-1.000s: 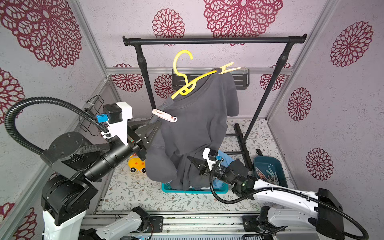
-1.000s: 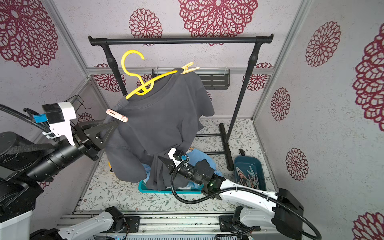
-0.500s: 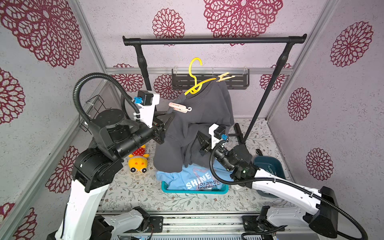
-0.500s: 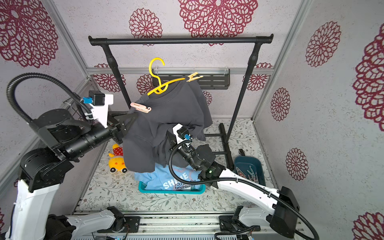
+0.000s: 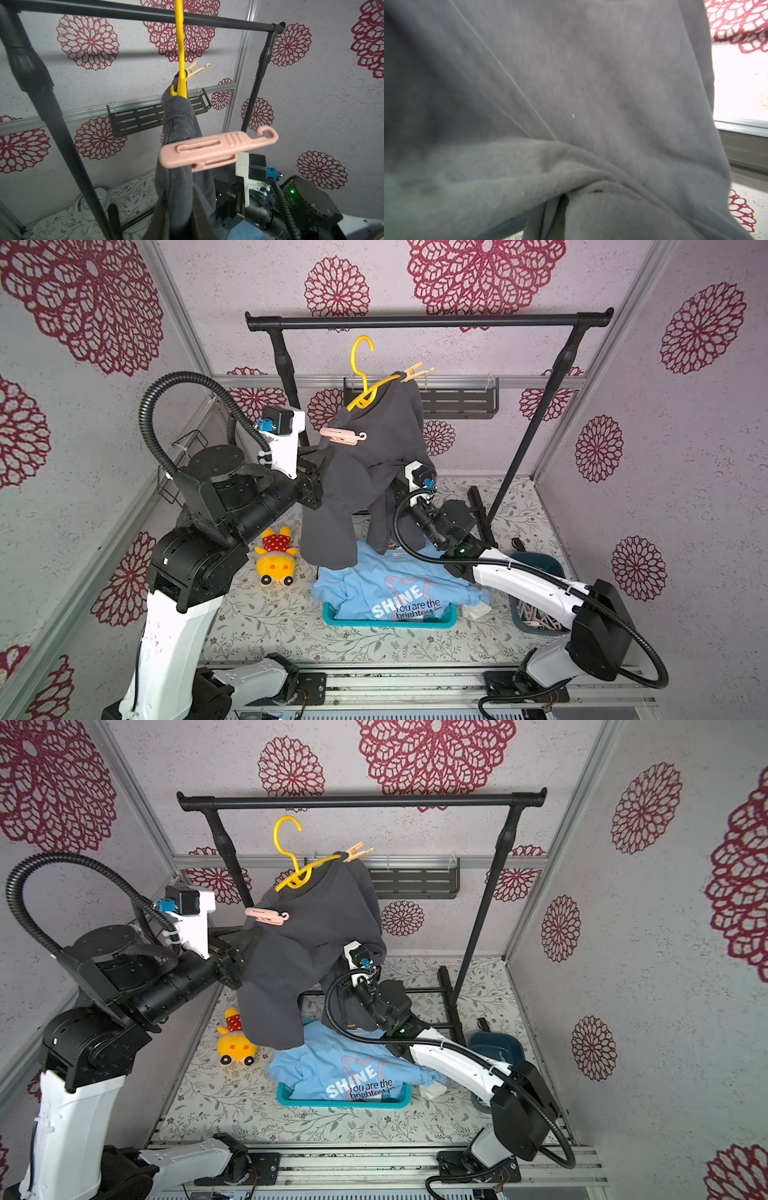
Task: Use clothespins to secure the t-shirt on both sides of the hanger
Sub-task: Hang the hanger on the clothesline.
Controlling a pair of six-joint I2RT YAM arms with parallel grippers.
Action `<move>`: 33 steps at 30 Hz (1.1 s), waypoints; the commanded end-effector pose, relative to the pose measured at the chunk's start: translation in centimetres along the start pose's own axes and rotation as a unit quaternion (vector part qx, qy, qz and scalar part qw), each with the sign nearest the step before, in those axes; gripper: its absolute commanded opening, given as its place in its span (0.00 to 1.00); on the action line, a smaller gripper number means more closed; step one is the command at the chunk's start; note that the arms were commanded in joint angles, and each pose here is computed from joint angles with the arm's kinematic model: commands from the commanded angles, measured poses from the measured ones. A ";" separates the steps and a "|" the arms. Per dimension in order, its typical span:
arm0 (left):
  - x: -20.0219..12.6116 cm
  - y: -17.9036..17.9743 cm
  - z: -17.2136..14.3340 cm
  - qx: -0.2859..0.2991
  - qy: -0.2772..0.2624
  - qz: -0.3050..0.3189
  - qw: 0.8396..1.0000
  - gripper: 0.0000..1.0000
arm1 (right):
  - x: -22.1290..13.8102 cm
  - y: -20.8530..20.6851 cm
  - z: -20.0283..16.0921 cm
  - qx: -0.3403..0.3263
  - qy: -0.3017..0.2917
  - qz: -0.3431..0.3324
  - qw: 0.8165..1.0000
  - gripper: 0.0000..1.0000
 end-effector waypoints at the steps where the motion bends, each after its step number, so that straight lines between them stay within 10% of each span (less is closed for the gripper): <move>1: -1.6 0.9 4.1 0.005 -0.090 0.025 0.996 0.00 | 1.1 -0.7 4.1 0.008 -0.080 -0.006 0.997 0.00; 33: 1.8 7.8 5.8 -0.038 -0.102 0.090 0.990 0.00 | 10.5 -0.9 -0.9 0.016 -0.113 0.034 0.993 0.00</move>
Point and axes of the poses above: each gripper's point midway between its finger pads, its own x axis out along the fingers, its own y axis along the line the jaws close on, z = x × y, the point moved 4 cm from there along -x, back along the fingers, and after that the axes turned 3 degrees about x, right-handed, at the moved point
